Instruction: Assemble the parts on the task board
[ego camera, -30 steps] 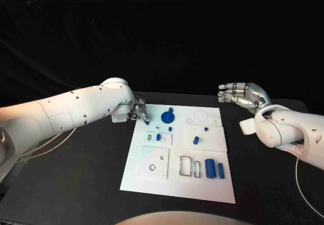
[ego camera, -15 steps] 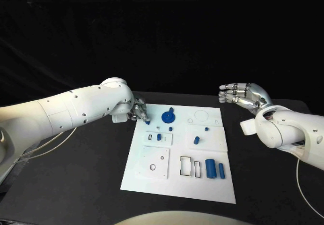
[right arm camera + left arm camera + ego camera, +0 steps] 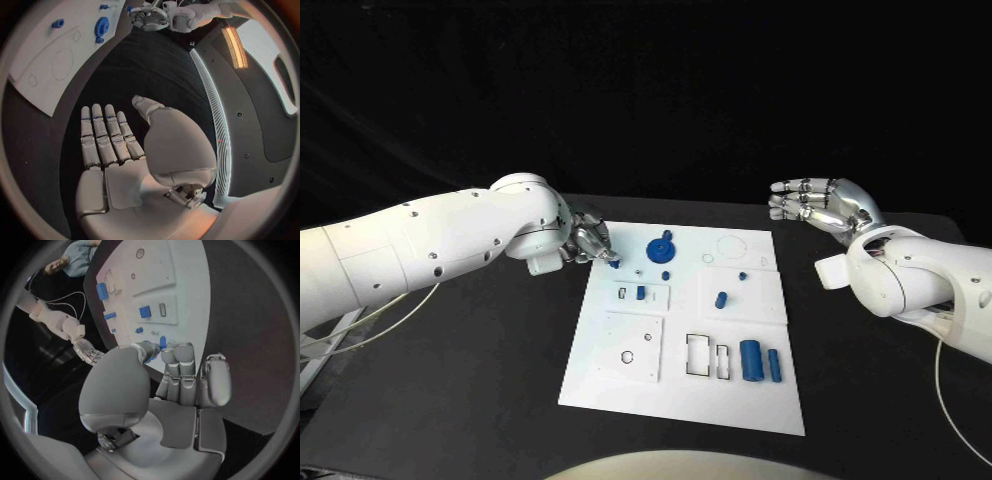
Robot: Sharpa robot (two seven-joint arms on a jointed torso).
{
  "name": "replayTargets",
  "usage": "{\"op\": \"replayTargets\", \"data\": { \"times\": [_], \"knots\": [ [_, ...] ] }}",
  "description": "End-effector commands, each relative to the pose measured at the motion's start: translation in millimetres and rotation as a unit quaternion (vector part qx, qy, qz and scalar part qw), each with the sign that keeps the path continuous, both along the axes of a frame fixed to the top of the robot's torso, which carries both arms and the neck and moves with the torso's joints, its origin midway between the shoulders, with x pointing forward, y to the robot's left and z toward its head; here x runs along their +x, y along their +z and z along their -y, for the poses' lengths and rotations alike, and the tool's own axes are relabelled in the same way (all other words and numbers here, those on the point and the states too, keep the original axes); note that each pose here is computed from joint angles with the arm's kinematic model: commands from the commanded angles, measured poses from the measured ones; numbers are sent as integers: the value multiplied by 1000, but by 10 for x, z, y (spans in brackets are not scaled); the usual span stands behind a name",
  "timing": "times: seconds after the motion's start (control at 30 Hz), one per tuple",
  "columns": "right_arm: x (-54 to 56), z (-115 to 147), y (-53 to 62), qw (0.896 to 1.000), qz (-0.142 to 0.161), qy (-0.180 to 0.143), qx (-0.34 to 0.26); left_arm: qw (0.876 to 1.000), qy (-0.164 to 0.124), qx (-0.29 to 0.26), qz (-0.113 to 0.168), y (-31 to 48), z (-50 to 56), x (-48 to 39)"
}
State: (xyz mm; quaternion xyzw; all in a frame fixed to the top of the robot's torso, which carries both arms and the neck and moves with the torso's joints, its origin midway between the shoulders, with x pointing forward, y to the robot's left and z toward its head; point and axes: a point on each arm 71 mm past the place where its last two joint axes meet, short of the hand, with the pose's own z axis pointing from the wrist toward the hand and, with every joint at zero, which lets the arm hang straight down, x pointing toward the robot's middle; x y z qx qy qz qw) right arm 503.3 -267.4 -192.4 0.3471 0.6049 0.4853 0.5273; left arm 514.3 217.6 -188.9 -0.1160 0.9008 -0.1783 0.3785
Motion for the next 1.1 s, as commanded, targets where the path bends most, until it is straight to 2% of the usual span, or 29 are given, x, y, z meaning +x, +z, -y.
{"op": "replayTargets", "data": {
  "times": [0.03, 0.23, 0.53, 0.73, 1.1],
  "knots": [
    [-6, -8, 0, 1000, 3, 7, 3, 999, 6, -32, 30, 12, 50, -81],
    [-8, -2, -4, 1000, 2, 6, 3, 998, 3, -35, 49, -63, 54, -236],
    [-14, 3, -17, 1000, 1, 5, 4, 997, -26, -13, 71, -140, 148, -354],
    [-18, 11, -23, 1000, 0, 4, 3, 996, -39, 3, 77, -189, 171, -389],
    [-22, 12, -26, 1000, 0, 5, 4, 996, -56, 26, 64, -250, 182, -424]
  ]
}}
